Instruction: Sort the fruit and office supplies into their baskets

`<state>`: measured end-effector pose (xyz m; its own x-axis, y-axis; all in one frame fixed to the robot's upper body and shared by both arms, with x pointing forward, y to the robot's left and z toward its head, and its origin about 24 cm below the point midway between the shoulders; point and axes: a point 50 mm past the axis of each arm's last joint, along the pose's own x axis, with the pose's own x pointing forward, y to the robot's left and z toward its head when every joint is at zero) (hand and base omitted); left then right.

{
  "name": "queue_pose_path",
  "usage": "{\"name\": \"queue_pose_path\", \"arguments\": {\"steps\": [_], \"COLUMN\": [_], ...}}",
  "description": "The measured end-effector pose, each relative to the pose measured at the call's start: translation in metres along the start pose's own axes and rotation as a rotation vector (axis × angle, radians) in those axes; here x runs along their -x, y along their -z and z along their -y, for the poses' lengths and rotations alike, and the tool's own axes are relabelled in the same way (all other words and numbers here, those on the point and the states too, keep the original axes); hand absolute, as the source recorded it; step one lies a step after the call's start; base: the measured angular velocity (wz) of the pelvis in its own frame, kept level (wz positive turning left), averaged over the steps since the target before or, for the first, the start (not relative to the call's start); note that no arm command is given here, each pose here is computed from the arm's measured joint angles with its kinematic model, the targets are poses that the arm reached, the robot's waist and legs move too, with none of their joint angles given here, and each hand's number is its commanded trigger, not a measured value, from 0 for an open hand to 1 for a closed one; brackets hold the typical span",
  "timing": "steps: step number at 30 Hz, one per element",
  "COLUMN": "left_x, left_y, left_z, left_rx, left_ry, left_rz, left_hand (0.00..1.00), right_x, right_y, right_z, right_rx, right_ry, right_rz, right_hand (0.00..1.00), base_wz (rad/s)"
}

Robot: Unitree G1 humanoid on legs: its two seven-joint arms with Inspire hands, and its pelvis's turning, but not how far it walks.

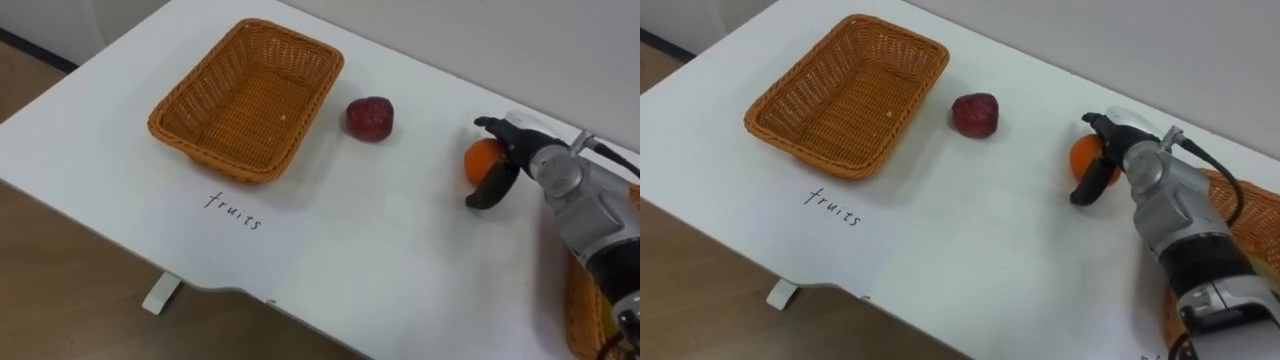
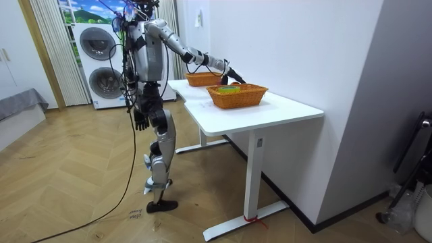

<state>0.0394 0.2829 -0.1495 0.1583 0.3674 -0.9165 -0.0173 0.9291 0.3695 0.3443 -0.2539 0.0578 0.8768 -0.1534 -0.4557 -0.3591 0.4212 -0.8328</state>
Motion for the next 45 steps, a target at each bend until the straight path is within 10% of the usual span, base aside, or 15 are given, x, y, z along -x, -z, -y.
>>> {"name": "queue_pose_path", "arguments": {"steps": [22, 23, 24, 45], "left_x": [-0.001, -0.001, -0.001, -0.003], "left_y": [0.004, 0.005, 0.006, -0.004], "left_z": [0.0, 0.0, 0.001, 0.001], "left_rx": [-0.002, -0.002, -0.003, 0.0], "left_ry": [0.005, 0.005, 0.005, 0.019], "left_rz": [-0.014, -0.019, -0.023, -0.019], "left_hand": [0.0, 0.0, 0.0, 0.0], "right_x": [-0.002, -0.002, -0.002, -0.003], "right_y": [0.013, 0.013, 0.013, 0.017], "right_z": [-0.004, -0.004, -0.004, -0.006], "right_rx": [-0.109, -0.109, -0.109, -0.068], "right_ry": [-0.043, -0.043, -0.043, -0.046], "right_rz": [-0.005, -0.004, -0.004, -0.034], "right_hand": [0.0, 0.07, 1.0, 1.0], "base_wz": [0.0, 0.0, 0.0, 0.0]}}
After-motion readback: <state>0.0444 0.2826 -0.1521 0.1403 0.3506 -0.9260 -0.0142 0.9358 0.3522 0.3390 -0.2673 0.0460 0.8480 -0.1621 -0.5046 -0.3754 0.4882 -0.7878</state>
